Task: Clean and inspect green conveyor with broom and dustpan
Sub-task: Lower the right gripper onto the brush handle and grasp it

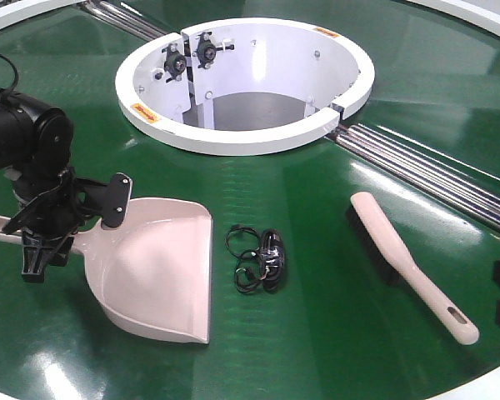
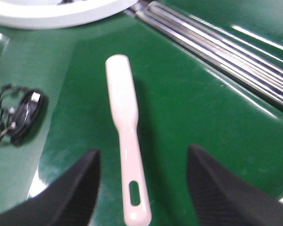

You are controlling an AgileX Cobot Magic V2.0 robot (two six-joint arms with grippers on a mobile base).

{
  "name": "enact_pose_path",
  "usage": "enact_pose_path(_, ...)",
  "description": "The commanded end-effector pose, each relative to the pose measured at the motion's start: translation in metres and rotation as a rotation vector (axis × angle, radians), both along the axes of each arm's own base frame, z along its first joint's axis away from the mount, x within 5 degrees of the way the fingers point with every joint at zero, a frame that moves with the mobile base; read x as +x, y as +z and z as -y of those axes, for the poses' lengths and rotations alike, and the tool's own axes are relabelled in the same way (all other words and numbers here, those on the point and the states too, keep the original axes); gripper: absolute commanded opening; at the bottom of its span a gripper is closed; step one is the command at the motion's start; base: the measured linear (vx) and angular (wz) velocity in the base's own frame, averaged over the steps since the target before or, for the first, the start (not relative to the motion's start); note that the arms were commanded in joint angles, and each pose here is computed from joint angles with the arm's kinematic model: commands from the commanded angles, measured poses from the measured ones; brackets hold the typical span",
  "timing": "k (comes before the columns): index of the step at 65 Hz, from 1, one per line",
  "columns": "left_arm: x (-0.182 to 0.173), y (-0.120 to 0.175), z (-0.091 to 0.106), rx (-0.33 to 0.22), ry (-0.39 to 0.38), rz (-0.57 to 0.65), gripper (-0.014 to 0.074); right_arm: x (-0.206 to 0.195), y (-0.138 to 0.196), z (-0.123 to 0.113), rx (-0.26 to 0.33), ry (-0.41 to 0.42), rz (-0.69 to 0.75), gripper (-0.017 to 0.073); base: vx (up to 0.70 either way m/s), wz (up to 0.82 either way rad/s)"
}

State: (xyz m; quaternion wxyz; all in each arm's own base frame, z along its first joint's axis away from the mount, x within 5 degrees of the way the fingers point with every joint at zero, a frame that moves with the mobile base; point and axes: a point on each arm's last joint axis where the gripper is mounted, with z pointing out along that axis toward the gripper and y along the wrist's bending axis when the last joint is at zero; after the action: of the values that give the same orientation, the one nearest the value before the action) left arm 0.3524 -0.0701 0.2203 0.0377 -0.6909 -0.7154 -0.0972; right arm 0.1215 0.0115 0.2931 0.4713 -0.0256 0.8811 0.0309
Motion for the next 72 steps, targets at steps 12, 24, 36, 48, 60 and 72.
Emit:
enact_pose_path(12,0.0,0.023,0.001,-0.01,0.007,0.082,-0.0006,0.029,0.036,-0.014,-0.049,0.103,-0.065,0.0549,0.0,0.0)
enact_pose_path(24,0.0,0.023,0.001,-0.01,0.007,0.082,-0.0006,0.066,0.049,-0.023,-0.097,0.125,-0.222,0.0547,0.0,0.0)
enact_pose_path(36,0.0,0.023,0.001,-0.01,0.007,0.082,-0.0006,0.107,0.042,-0.035,-0.178,0.183,-0.391,0.0547,0.0,0.0)
enact_pose_path(48,0.0,0.023,0.001,-0.01,0.007,0.082,-0.0006,0.143,0.017,-0.042,-0.218,0.2,-0.589,0.0547,0.0,0.0)
enact_pose_path(60,0.0,0.023,0.001,-0.01,0.007,0.082,-0.0006,0.166,-0.013,-0.041,-0.292,0.191,-0.726,0.0547,0.0,0.0)
enact_pose_path(72,0.0,0.023,0.001,-0.01,0.007,0.082,-0.0006,0.178,-0.036,-0.043,-0.303,0.185,-0.799,0.0547,0.0,0.0)
